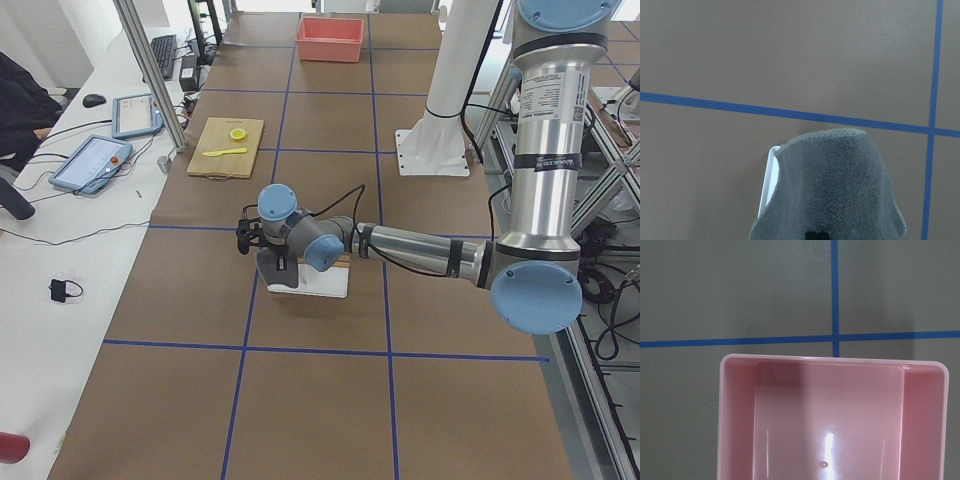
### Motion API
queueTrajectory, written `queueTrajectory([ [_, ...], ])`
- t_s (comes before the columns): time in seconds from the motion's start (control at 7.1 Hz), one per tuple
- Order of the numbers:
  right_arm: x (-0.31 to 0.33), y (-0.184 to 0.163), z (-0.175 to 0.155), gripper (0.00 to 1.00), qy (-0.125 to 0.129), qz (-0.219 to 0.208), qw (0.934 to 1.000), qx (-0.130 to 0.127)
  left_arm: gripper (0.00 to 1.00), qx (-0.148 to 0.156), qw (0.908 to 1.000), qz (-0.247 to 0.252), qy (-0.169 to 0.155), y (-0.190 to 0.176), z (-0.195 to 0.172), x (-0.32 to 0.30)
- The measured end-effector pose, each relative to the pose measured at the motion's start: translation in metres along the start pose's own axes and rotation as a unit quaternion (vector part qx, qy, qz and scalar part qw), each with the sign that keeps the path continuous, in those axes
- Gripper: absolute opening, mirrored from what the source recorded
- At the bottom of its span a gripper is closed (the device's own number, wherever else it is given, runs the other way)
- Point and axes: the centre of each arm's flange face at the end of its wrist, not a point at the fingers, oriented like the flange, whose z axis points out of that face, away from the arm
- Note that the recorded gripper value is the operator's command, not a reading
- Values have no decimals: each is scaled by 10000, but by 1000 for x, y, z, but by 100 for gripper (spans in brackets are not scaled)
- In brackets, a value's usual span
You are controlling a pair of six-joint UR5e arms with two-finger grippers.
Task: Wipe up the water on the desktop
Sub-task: 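Lower the left gripper onto the grey cloth on the white rack and grasp it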
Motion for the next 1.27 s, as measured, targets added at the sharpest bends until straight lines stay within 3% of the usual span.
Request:
queueTrajectory([
  [0.28,0,-1,0,100,-1,9,10000,-6,90,-5,10000,-2,8,0,-1,1],
  [0.85,-1,-1,-1,100,-2,8,10000,2,90,32,10000,11,-1,0,-2,1],
  [0.99,-1,-1,-1,100,-2,10,10000,0,83,26,10000,11,-2,0,-2,1],
  [1.27,-1,-1,-1,100,-3,14,10000,-4,80,2,10000,18,12,0,-1,3],
])
